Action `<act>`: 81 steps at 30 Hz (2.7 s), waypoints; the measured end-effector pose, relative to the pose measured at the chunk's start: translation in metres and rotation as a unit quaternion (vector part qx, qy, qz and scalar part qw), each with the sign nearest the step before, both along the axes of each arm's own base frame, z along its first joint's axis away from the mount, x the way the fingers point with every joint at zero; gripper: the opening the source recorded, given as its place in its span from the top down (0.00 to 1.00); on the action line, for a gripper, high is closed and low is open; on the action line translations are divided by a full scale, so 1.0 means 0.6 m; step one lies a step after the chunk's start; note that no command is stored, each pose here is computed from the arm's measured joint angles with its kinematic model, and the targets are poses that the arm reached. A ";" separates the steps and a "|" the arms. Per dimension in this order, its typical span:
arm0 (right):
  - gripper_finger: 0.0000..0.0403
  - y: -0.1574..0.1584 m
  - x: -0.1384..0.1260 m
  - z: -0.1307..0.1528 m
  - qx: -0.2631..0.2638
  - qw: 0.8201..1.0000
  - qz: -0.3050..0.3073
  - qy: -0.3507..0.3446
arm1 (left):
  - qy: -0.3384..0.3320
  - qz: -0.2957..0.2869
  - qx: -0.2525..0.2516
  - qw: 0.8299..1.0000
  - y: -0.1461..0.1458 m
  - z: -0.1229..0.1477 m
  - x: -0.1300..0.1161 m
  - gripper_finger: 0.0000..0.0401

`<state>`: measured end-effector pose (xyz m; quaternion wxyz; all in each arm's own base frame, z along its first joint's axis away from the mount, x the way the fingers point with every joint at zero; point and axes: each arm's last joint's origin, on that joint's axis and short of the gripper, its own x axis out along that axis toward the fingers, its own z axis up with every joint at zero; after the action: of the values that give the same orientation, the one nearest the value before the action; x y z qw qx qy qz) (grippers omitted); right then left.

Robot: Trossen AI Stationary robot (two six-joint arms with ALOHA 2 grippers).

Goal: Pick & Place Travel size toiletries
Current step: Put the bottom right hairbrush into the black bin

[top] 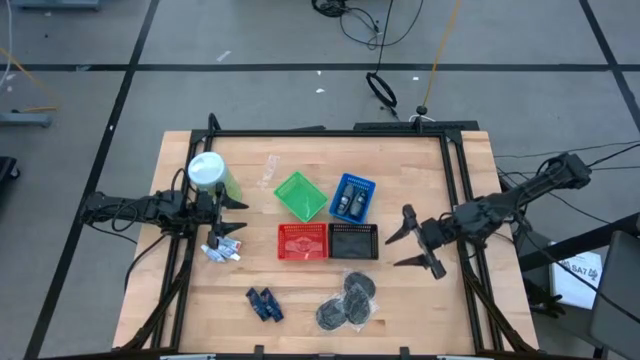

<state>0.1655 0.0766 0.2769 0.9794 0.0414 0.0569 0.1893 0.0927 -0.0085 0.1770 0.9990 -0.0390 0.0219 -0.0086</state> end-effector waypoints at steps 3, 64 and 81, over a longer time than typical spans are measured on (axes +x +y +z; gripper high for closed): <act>0.39 -0.011 -0.019 -0.017 0.004 1.000 -0.004 -0.007 | 0.000 0.000 0.000 1.000 0.000 0.000 0.000 0.38; 0.54 -0.105 -0.133 -0.105 0.019 0.978 -0.157 -0.134 | 0.000 0.000 0.000 1.000 0.000 0.000 0.000 0.38; 0.58 -0.105 -0.132 -0.108 -0.096 0.971 -0.161 -0.150 | -0.001 0.000 -0.001 1.000 0.000 0.000 0.000 0.38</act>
<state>0.0861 0.0137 0.2121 0.9937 -0.0730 -0.0802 0.0266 0.0928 -0.0086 0.1772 0.9989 -0.0399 0.0208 -0.0088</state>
